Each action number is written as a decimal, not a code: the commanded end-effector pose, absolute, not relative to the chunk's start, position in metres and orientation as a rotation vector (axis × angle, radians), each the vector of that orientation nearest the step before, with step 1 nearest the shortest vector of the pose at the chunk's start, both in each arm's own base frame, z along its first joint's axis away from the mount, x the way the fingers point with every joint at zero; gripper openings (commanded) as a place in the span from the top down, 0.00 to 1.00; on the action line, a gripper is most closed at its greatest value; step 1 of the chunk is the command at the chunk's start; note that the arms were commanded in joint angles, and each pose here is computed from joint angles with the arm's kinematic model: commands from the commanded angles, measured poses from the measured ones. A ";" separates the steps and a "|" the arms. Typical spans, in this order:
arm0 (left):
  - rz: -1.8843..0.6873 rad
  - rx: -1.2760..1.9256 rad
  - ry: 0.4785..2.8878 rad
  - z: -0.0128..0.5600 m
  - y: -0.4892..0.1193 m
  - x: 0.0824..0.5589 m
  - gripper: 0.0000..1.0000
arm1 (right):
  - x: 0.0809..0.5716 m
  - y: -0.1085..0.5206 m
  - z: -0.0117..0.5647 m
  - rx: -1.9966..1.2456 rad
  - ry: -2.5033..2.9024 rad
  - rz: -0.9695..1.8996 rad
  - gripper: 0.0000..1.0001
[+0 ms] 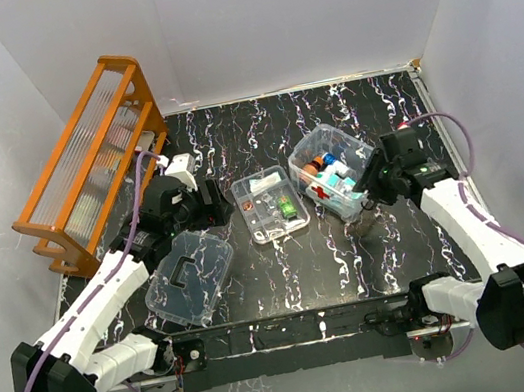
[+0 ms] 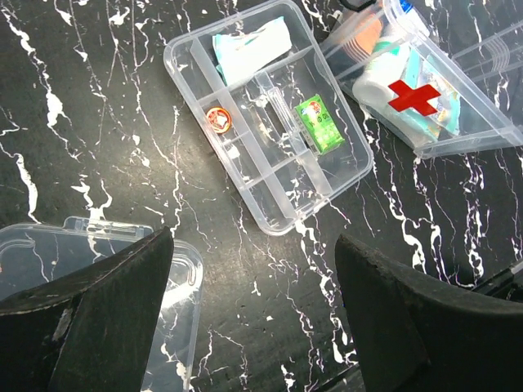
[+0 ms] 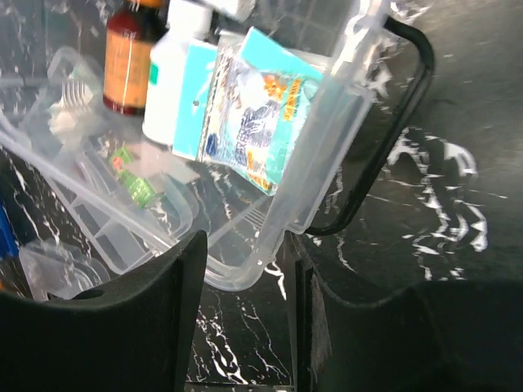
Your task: Organize the medicine kit
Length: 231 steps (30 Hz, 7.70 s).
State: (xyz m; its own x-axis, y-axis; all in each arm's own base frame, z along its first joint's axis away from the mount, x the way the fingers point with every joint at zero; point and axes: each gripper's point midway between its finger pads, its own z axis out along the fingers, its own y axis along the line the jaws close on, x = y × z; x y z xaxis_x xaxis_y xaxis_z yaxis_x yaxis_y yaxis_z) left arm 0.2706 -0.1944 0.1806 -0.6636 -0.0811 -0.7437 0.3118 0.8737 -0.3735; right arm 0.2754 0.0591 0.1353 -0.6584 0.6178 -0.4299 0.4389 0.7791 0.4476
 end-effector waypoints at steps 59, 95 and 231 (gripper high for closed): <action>-0.241 -0.195 2.205 0.190 -0.119 0.271 0.21 | 0.376 0.317 0.063 -0.418 2.398 0.059 0.68; -0.233 -0.190 2.209 0.189 -0.118 0.270 0.21 | 0.375 0.304 0.041 -0.359 2.461 0.011 0.57; -0.222 -0.234 2.243 0.170 -0.117 0.268 0.20 | 0.410 0.139 0.180 -0.691 2.411 0.183 1.00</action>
